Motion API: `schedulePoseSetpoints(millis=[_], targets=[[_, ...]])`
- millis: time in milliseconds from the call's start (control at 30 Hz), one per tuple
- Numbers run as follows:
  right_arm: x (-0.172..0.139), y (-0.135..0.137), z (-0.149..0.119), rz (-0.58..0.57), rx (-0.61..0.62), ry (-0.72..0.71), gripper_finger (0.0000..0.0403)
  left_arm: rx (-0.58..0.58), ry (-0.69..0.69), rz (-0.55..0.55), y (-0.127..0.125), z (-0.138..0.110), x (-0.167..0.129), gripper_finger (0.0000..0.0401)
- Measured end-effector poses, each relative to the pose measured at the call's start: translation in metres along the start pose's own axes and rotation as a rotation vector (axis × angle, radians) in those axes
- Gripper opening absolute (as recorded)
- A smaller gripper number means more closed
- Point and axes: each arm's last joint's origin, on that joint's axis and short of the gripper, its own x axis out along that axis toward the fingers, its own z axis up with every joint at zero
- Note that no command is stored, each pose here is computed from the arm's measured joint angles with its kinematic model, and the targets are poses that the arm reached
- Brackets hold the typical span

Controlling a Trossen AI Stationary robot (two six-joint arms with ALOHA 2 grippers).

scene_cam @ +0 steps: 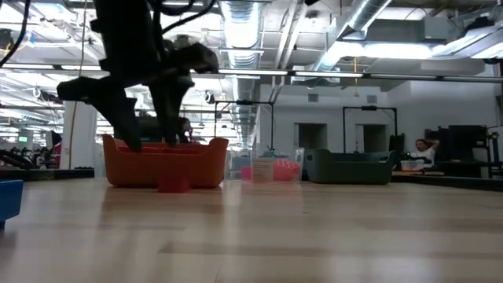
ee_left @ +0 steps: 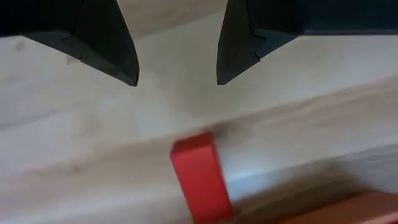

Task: Sort blocks
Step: Put the red block into the orange bin

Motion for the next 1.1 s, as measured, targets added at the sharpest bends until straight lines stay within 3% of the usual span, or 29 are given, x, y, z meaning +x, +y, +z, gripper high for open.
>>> schedulePoseSetpoints(millis=[133, 333, 533, 1100], targets=[[-0.003, 0.006, 0.001, 0.023, -0.001, -0.024, 0.0249, -0.041, -0.039, 0.002, 0.000, 0.012, 0.003, 0.0208], [-0.008, 0.014, 0.001, 0.055, -0.001, -0.056, 0.0249, 0.022, -0.029, -0.076, -0.009, 0.025, 0.006, 0.0228], [-0.009, 0.016, 0.002, 0.064, 0.000, -0.066, 0.0249, -0.043, -0.032, -0.007, -0.002, 0.035, 0.009, 0.0255], [-0.010, 0.018, 0.006, 0.079, -0.028, -0.111, 0.0249, 0.002, 0.013, 0.083, -0.005, 0.031, 0.053, 0.0257]])
